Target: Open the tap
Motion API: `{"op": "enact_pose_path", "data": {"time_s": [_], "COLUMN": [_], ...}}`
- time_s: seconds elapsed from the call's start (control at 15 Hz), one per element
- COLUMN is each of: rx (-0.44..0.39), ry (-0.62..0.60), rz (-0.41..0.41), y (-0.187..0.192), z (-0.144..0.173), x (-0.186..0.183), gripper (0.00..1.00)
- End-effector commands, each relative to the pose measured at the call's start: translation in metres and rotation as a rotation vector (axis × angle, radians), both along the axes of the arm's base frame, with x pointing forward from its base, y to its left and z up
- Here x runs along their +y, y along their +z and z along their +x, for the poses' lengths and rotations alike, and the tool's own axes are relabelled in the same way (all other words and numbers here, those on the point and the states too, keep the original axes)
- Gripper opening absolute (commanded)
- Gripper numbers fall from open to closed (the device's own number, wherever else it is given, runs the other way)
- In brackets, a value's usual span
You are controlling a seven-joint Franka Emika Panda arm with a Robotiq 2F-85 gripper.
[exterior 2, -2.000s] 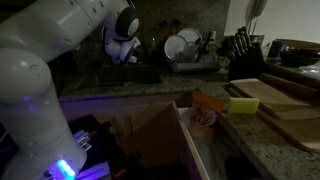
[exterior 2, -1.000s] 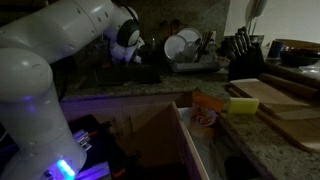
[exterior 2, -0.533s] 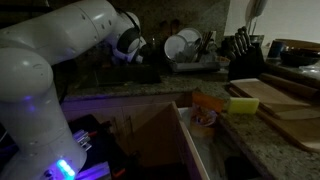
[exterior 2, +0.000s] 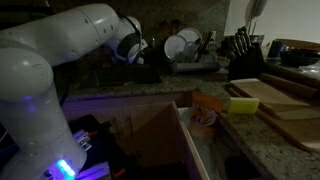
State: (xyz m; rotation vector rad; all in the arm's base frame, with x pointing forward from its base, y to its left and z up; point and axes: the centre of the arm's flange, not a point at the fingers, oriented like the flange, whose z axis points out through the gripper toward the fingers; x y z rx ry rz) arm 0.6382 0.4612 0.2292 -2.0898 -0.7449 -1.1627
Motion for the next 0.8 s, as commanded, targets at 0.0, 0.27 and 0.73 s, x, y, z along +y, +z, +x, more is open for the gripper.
{"op": "enact_pose_path", "data": {"time_s": [0.0, 0.27, 0.73], "rx": [0.013, 0.02, 0.086], "ry": [0.008, -0.03, -0.149], "rz": [0.0, -0.034, -0.077], "y": [0.004, 0.016, 0.025], "z": [0.005, 0.007, 0.019], "x": [0.012, 0.014, 0.005], "gripper": [0.51, 0.61, 1.0]}}
